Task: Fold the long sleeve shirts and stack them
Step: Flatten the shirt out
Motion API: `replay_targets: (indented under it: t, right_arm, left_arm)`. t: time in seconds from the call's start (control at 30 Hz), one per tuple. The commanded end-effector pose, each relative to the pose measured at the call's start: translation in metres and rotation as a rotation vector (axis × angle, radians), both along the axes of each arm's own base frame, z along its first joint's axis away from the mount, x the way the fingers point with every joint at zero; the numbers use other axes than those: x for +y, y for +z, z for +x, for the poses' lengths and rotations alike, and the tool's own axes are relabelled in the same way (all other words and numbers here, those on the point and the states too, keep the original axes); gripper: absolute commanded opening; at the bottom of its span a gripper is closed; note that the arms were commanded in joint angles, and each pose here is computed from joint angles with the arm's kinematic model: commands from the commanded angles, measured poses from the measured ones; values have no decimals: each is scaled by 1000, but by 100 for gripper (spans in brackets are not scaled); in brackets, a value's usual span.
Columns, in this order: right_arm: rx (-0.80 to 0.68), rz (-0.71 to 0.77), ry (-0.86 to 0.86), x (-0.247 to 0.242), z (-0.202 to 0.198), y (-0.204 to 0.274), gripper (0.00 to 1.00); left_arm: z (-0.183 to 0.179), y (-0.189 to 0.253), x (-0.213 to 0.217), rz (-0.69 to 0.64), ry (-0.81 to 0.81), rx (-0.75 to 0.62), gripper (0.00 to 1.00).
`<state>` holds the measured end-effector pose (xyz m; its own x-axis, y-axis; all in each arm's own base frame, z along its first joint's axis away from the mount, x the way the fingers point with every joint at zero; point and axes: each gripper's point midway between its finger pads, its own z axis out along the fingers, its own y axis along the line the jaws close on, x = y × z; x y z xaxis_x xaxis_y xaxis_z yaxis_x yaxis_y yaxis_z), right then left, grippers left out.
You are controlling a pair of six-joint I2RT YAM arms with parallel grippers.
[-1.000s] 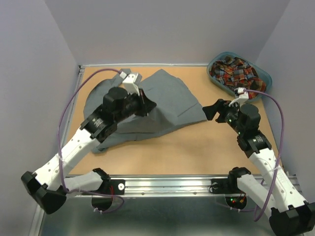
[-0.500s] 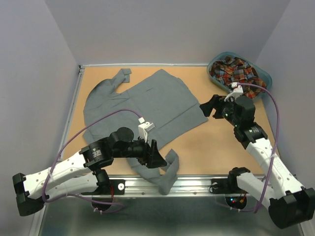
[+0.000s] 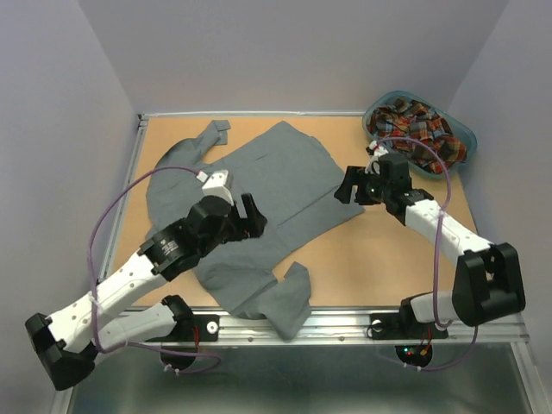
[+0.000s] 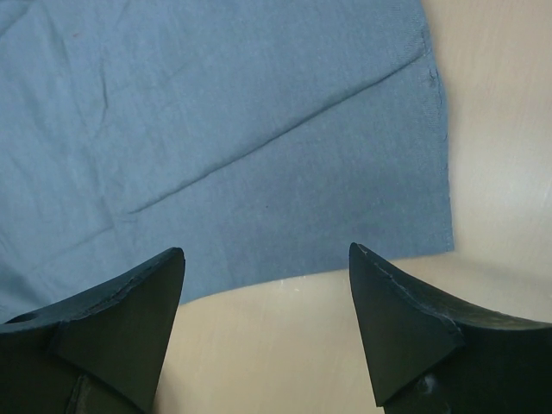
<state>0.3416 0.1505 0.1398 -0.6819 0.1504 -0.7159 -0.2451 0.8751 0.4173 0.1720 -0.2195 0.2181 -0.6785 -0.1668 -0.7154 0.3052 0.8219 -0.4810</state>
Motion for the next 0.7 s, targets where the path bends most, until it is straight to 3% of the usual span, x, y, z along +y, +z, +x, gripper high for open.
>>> replay_targets:
  t: [0.0,0.07,0.27,0.5,0.67]
  right_arm:
    - [-99,-38,21,10,34,27,81]
    - [-72,-83,5,8,43,10,81]
    - [16,-128,-27,5,56,-30,78]
    - [150,-134,-119,-4,45,-76,72]
    - [283,-120,-194,-12,16,-117,70]
  left_arm:
    - [78,-5,62,108,365,-81,94]
    - [112,-24,94,114,523,-68,94]
    - [164,-84,157,62,760,46,94]
    - [179,-147,194,68,894,209,91]
    - [182,-175,191,111,873,294,91]
